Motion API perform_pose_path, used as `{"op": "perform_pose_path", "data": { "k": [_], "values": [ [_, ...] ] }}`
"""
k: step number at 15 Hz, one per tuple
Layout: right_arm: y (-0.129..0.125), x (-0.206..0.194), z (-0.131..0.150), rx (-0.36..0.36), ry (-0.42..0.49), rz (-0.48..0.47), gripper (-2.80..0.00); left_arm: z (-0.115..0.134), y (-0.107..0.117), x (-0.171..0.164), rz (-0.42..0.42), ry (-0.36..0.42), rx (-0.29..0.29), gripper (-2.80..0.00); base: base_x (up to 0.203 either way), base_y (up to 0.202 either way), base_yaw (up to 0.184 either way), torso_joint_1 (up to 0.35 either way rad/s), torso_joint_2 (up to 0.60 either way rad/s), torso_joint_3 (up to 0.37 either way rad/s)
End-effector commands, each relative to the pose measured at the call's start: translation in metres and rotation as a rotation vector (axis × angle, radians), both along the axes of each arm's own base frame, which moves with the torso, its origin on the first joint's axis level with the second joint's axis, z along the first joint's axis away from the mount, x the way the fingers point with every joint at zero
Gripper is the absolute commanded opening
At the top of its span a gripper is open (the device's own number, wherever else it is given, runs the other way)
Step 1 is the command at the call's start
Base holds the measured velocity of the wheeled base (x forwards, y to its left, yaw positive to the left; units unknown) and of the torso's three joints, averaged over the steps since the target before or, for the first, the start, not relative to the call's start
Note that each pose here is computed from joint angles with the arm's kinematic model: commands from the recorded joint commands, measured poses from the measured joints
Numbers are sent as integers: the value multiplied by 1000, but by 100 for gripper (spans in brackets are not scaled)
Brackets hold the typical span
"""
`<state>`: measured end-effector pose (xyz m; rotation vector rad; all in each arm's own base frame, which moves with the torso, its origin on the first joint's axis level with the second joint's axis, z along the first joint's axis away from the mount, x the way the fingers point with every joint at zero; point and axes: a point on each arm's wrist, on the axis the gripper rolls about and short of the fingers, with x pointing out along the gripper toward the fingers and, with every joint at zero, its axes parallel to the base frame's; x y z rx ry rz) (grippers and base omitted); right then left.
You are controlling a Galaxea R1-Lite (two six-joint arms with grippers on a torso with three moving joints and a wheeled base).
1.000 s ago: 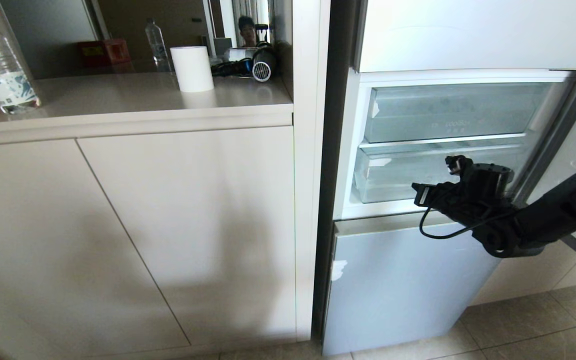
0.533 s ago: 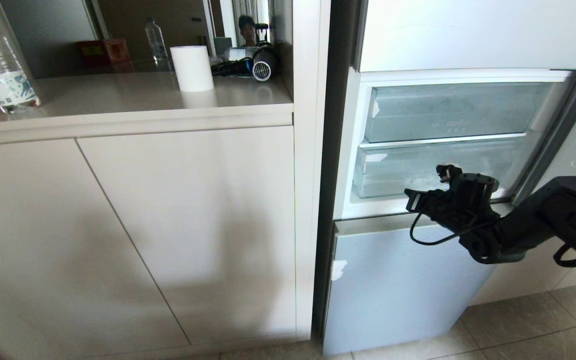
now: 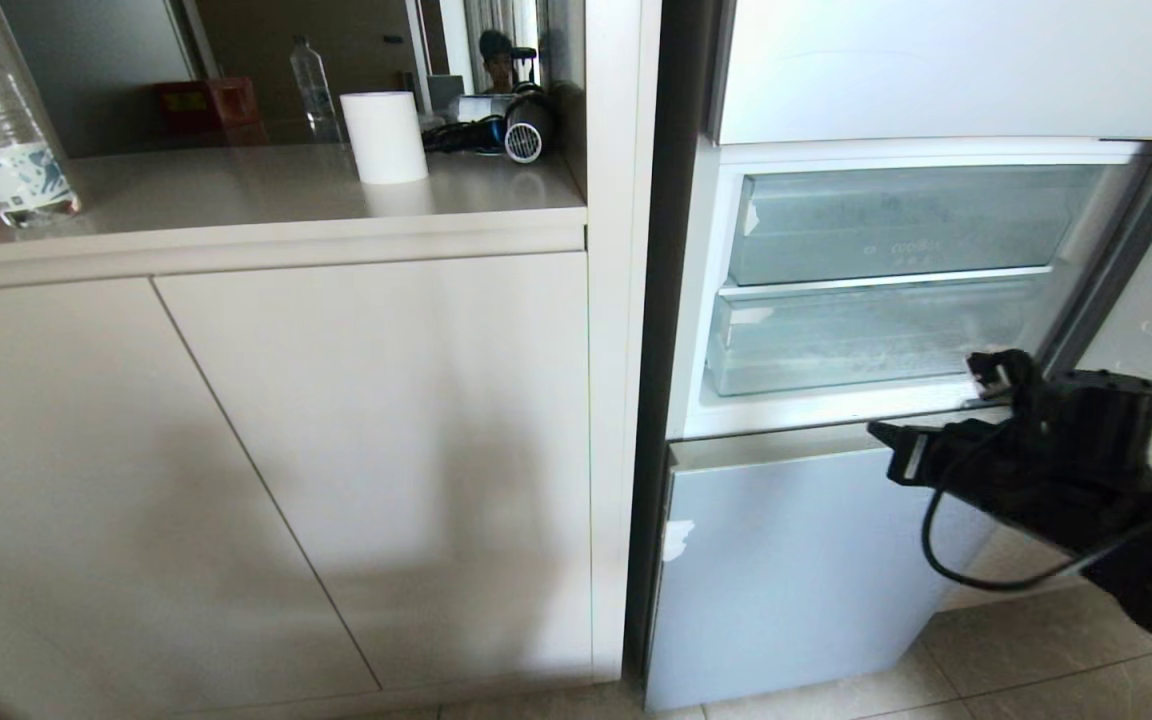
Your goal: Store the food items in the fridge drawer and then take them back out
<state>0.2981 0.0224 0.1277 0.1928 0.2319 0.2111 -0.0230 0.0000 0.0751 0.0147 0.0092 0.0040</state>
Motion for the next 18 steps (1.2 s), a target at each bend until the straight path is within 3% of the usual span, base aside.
{"op": "perform_pose_path", "data": {
  "k": [1, 5, 8, 9, 14, 18],
  "values": [
    [-6, -89, 45, 3, -165, -16, -280, 0, 0, 0, 1, 0, -1, -280, 0, 0, 0, 0, 0, 0],
    [-15, -202, 47, -19, -325, -114, -280, 0, 0, 0, 1, 0, 0, -280, 0, 0, 0, 0, 0, 0],
    [-20, -265, 25, -70, -343, -168, -280, 0, 0, 0, 1, 0, -1, -280, 0, 0, 0, 0, 0, 0],
    [-22, -283, 10, -117, -323, -183, -280, 0, 0, 0, 1, -1, 0, -280, 0, 0, 0, 0, 0, 0],
    [-22, -325, -50, -278, -185, -145, -280, 0, 0, 0, 1, 0, -1, -280, 0, 0, 0, 0, 0, 0],
    [-22, -323, -52, -259, -206, -176, -280, 0, 0, 0, 1, 0, -1, -280, 0, 0, 0, 0, 0, 0]
  ]
}}
